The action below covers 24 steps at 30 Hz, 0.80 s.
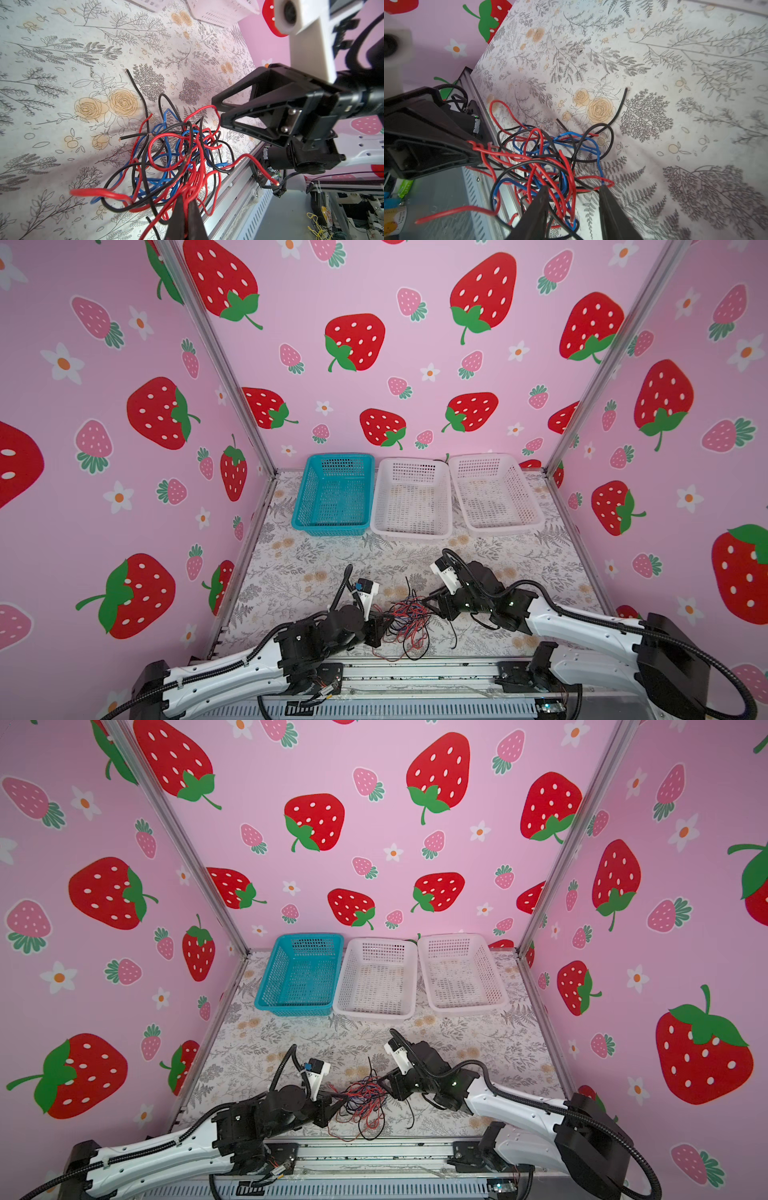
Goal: Untangle the cables
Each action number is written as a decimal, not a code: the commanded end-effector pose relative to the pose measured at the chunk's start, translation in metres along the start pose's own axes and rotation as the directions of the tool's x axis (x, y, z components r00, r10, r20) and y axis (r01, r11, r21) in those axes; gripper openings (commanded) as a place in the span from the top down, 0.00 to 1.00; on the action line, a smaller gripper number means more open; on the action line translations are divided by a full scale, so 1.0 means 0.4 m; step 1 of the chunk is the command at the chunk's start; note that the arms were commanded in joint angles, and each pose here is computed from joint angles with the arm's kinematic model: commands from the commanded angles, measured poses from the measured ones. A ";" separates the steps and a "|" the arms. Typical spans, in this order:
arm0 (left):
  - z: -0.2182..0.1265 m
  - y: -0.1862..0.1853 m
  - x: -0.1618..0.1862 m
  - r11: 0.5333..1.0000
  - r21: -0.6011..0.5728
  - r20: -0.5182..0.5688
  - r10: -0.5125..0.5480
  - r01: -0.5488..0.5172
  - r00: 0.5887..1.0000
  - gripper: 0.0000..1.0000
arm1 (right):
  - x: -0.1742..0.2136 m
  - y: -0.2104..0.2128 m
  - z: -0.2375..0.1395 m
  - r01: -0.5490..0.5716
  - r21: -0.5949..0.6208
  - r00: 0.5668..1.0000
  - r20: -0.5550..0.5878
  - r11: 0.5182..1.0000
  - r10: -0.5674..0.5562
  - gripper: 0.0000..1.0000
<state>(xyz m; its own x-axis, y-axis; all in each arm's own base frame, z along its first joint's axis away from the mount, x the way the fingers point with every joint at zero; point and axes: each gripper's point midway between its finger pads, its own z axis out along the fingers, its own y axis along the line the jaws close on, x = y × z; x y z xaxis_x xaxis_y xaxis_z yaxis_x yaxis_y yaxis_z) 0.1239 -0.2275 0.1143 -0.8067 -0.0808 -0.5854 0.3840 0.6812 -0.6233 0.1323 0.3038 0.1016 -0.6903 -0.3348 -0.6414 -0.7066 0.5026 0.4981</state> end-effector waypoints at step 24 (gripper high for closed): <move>0.000 0.094 0.035 0.988 -0.151 -0.020 -0.022 0.019 1.000 1.00 | -0.269 -0.057 -0.318 -0.021 0.387 0.925 0.358 0.922 -0.129 1.00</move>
<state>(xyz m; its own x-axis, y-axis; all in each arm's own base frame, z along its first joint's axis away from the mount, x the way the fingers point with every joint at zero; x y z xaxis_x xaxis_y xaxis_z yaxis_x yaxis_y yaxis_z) 0.1301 -0.2229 0.1142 -0.7994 -0.1209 -0.5884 0.3514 0.7003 -0.6214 0.1794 0.2570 0.2040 -0.5521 -0.1441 -0.8212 -0.6595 0.6781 0.3244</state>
